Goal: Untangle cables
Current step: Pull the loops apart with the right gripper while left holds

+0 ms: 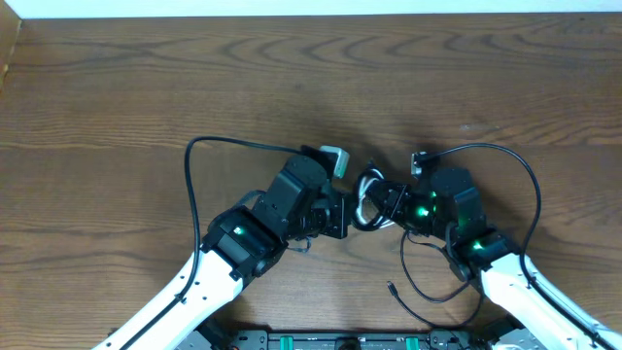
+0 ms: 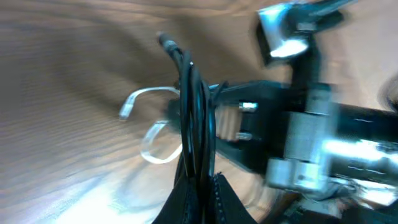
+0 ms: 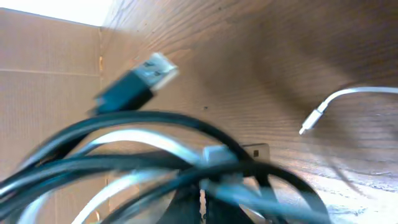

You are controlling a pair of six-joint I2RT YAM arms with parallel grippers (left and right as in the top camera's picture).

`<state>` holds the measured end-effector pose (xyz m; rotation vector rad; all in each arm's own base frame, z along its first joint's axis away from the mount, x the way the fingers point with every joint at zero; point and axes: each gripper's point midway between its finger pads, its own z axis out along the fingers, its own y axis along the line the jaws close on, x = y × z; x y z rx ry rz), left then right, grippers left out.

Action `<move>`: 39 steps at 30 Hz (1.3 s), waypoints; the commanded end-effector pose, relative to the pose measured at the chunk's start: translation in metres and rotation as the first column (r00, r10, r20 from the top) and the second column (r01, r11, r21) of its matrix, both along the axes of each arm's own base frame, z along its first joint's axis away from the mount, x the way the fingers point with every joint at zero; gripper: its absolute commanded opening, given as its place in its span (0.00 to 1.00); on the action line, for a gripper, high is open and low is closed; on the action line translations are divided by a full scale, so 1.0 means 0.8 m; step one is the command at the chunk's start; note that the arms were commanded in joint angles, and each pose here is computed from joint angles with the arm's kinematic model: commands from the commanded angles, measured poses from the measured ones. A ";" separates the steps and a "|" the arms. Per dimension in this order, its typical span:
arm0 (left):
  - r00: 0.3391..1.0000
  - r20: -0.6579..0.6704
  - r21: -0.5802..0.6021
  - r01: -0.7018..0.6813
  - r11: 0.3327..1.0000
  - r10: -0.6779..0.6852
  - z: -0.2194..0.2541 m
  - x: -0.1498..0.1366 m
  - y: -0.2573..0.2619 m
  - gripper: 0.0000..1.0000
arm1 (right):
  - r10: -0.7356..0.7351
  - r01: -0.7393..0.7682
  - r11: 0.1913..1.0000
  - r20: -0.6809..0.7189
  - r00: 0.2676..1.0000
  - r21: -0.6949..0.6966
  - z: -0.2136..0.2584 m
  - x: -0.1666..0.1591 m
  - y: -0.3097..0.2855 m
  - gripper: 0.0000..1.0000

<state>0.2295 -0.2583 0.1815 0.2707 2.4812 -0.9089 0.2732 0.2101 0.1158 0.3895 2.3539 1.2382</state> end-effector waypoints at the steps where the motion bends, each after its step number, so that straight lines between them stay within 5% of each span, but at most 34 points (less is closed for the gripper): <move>1: 0.990 0.049 0.090 -0.136 0.987 0.132 -0.008 0.022 0.027 0.07 | 0.055 -0.059 0.998 0.096 0.994 0.034 0.037 -0.004 0.004 0.01; 9: 0.955 0.051 0.116 -0.297 0.948 0.293 -0.012 0.037 0.050 0.08 | 0.069 -0.073 0.997 0.185 0.980 0.014 0.077 -0.032 -0.022 0.01; 18: 0.972 0.001 0.083 -0.235 0.968 0.236 -0.017 0.031 0.031 0.08 | 0.097 -0.100 0.995 0.404 0.910 -0.014 0.134 -0.056 -0.035 0.05; 25: 0.995 -0.017 -0.078 -0.100 0.992 0.099 0.012 0.021 -0.010 0.08 | 0.077 -0.078 0.997 0.212 0.974 -0.004 0.089 -0.055 -0.033 0.26; 39: 1.000 -0.031 -0.172 -0.003 0.985 -0.003 0.030 0.007 -0.033 0.08 | 0.082 -0.079 0.992 -0.033 0.996 0.103 0.037 -0.031 0.006 0.27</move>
